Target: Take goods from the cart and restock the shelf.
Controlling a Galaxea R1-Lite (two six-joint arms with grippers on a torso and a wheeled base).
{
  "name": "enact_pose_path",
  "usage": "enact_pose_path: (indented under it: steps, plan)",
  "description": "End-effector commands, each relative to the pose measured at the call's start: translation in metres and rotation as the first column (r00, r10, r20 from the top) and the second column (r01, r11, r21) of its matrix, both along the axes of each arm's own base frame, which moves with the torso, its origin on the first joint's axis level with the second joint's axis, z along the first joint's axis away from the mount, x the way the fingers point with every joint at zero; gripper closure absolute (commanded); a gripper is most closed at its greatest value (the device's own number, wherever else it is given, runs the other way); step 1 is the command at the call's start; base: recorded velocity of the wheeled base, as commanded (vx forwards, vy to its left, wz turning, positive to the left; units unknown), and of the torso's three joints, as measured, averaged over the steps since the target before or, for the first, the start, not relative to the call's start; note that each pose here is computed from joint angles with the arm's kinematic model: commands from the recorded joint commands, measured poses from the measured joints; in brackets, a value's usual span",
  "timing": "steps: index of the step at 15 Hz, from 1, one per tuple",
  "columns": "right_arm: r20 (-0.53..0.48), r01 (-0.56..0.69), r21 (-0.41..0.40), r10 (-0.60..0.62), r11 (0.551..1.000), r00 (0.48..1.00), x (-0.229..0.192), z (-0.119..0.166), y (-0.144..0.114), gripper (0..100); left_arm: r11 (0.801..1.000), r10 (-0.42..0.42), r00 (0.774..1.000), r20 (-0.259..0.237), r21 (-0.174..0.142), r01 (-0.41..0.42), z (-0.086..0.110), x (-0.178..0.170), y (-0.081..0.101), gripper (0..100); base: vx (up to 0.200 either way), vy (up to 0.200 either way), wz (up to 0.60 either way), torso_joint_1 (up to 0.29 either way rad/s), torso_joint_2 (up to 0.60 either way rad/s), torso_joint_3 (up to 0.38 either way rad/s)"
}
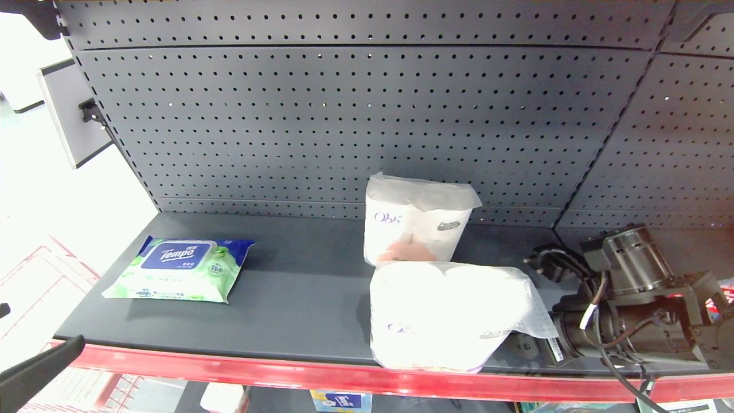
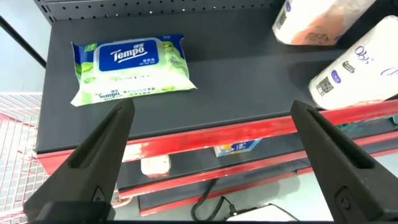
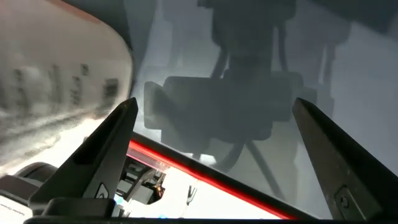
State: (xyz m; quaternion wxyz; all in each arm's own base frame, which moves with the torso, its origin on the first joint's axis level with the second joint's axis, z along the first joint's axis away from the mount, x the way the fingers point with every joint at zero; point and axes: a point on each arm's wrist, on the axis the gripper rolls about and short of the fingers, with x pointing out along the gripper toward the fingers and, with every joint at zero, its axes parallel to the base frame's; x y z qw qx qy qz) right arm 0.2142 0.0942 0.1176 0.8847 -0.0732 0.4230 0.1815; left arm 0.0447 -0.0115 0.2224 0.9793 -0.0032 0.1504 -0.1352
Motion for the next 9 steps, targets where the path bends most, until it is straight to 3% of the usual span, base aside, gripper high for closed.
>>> enact_pose_path:
  steps: [1,9]
  plan:
    - [0.004,-0.01,0.002,0.01,1.0,1.0,0.002,0.0009,0.0034,0,1.0,0.0,1.0,-0.004,0.0,0.0,0.0001,0.0011,-0.0002,0,0.0,0.0,0.0,0.0,0.0,0.0]
    - [-0.001,-0.029,-0.001,0.029,1.0,1.0,-0.0004,-0.0006,0.0124,0,1.0,0.0,1.0,-0.008,0.001,0.0,-0.0004,0.0018,-0.0004,0,0.0,0.0,0.0,0.0,0.0,0.0]
